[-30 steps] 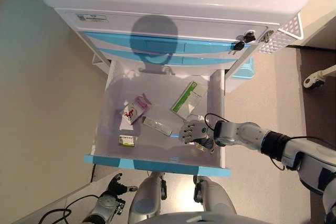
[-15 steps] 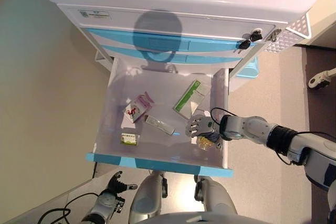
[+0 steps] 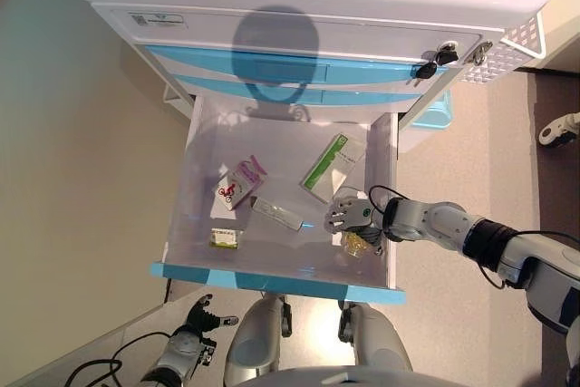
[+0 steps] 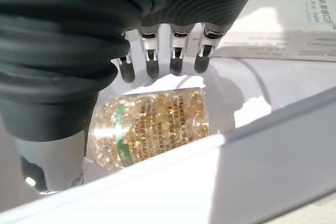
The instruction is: Open the drawer and pick up the medicine
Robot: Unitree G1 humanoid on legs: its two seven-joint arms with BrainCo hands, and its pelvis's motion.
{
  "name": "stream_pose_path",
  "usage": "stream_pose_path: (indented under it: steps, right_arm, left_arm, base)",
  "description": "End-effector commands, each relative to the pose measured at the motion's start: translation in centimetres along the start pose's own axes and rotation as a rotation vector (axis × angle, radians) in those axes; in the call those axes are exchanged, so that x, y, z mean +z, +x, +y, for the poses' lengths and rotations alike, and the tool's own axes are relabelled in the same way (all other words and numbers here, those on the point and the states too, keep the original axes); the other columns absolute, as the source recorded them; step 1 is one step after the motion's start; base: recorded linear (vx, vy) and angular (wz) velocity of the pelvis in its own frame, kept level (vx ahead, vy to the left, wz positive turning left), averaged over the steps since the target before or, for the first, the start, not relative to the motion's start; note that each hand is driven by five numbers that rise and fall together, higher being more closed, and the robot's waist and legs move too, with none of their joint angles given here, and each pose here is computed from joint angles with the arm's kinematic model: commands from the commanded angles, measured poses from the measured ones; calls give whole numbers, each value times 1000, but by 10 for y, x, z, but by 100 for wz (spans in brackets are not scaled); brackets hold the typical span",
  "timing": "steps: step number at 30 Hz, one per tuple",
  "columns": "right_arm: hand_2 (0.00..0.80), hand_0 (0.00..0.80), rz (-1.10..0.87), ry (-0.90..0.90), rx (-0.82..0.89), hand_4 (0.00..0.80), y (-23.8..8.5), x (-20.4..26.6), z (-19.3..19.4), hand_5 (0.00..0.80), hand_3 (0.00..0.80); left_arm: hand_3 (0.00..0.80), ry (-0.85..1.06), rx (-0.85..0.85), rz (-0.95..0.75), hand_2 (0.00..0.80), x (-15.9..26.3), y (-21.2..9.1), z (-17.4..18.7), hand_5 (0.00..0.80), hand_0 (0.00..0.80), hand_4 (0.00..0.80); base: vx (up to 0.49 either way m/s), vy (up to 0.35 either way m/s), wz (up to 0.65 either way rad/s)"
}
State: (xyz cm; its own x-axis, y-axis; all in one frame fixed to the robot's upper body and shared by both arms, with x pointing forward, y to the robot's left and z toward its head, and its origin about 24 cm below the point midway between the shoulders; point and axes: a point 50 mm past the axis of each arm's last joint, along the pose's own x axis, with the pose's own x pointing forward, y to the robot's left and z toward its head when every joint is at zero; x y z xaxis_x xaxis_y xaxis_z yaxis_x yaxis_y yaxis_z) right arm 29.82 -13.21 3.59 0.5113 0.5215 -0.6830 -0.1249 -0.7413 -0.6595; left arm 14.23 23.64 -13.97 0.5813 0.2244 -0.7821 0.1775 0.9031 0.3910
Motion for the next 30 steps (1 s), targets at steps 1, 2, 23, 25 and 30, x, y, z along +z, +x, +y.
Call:
stream_pose_path:
  steps: [1, 2, 23, 25, 30]
  right_arm:
    - [0, 0, 14, -59, 76, 0, -10, -3, 14, 0, 0]
    - [0, 0, 15, -61, 76, 0, -10, -3, 14, 0, 0]
    - [0, 0, 56, 16, 111, 0, 0, 17, 57, 0, 0]
    - [0, 0, 47, 4, 106, 0, 1, 17, 55, 0, 0]
    - [69, 69, 33, -19, 103, 69, -1, 17, 50, 69, 69]
  left_arm:
    - [0, -36, 13, -9, 0, 8, 3, 2, 0, 0, 0]
    - [0, -38, 13, -9, 0, 8, 3, 2, 0, 0, 0]
    - [0, -54, 3, -62, 0, 19, 2, -6, 0, 0, 0]
    - [0, -54, 0, -66, 0, 19, 3, -7, 0, 0, 0]
    - [0, -56, 0, -74, 0, 20, 2, -7, 0, 0, 0]
  base:
    - [0, 0, 0]
    - [0, 0, 0]
    - [-1, 0, -2]
    - [0, 0, 0]
    - [0, 0, 0]
